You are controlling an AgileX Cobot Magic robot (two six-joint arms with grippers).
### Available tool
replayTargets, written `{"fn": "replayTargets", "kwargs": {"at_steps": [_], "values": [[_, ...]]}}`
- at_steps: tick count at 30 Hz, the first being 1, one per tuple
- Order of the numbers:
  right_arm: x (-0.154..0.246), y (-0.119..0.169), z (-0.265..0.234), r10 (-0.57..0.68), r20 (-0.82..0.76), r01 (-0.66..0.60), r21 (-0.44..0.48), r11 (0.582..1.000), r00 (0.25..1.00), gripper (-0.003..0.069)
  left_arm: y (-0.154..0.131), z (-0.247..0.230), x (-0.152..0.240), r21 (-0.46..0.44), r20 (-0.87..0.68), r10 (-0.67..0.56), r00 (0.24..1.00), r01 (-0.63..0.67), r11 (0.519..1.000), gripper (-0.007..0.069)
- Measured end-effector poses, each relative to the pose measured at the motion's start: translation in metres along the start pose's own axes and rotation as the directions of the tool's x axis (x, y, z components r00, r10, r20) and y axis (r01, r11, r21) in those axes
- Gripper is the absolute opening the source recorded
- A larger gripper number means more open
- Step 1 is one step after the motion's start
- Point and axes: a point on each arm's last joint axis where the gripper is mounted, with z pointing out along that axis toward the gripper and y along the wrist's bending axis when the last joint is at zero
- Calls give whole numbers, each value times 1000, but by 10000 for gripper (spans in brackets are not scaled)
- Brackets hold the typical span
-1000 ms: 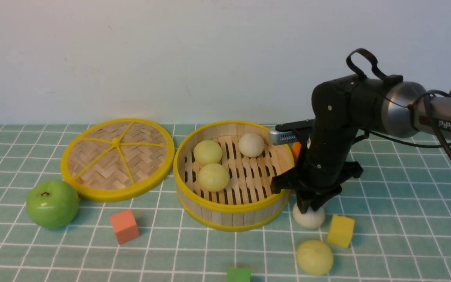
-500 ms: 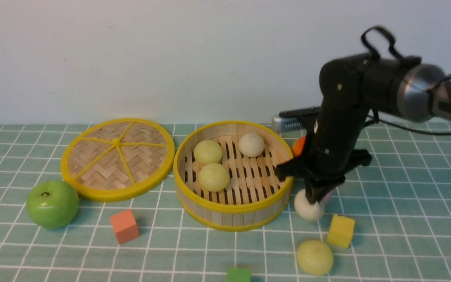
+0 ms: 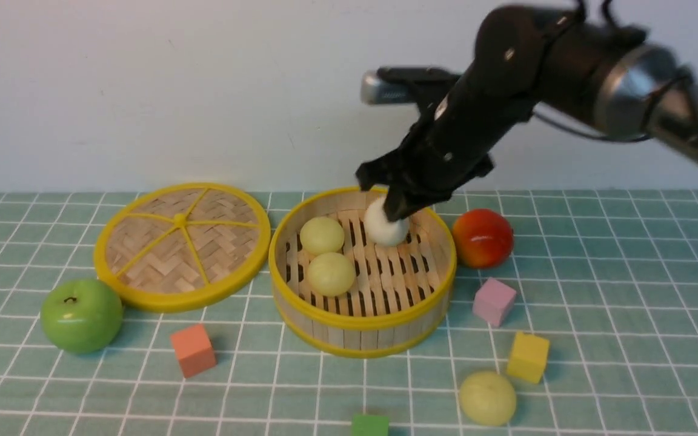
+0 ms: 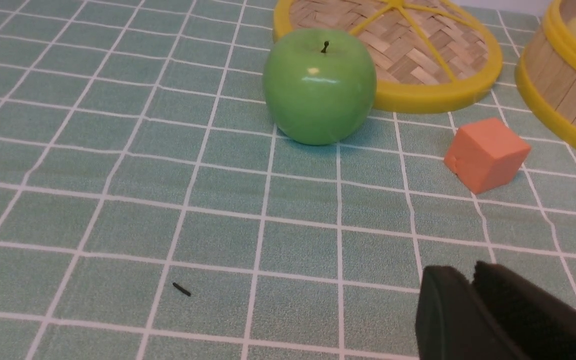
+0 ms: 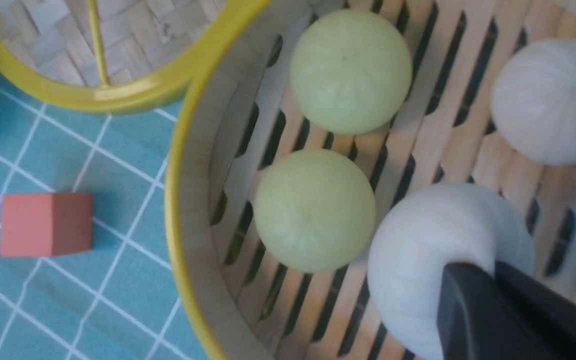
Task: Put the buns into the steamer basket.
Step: Use the right arm to put the steamed stuffed bun into the steamer, then use the right arm to grab a steamed stuffed bun
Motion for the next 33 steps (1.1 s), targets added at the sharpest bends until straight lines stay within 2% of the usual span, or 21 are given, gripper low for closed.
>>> {"fn": "replayTargets", "kwargs": {"at_steps": [6, 11, 15, 17, 18, 20, 21, 22, 24, 29, 33], "values": [[7, -12, 44, 22, -40, -21, 13, 1000, 999, 8, 0, 0, 0, 0, 0, 0, 1000, 0, 1000, 92], [7, -15, 52, 47, -34, -46, 22, 999, 998, 30, 0, 0, 0, 0, 0, 0, 1000, 0, 1000, 92], [6, -16, 48, 63, -23, -62, 39, 997, 998, 116, 0, 0, 0, 0, 0, 0, 1000, 0, 1000, 94], [4, -12, 35, 60, -13, -60, 33, 998, 998, 200, 0, 0, 0, 0, 0, 0, 1000, 0, 1000, 97], [4, -12, 35, 60, -15, -60, 34, 998, 998, 208, 0, 0, 0, 0, 0, 0, 1000, 0, 1000, 97], [-1, -3, 6, 46, 11, -46, 22, 999, 999, 315, 0, 0, 0, 0, 0, 0, 1000, 0, 1000, 102], [-1, -2, 0, 42, 15, -42, 20, 999, 999, 323, 0, 0, 0, 0, 0, 0, 1000, 0, 1000, 102], [-2, 4, -22, 21, 26, -21, 21, 1000, 999, 368, 0, 0, 0, 0, 0, 0, 1000, 0, 1000, 103], [0, 11, -57, -18, 23, 17, 40, 999, 1000, 412, 0, 0, 0, 0, 0, 0, 1000, 0, 1000, 105], [17, 15, -109, -41, -40, 45, 107, 993, 998, 418, 0, 0, 0, 0, 0, 0, 1000, 0, 1000, 111], [44, 10, -109, 11, -120, 5, 130, 991, 993, 370, 0, 0, 0, 0, -1, 0, 1000, 0, 1000, 113]]}}
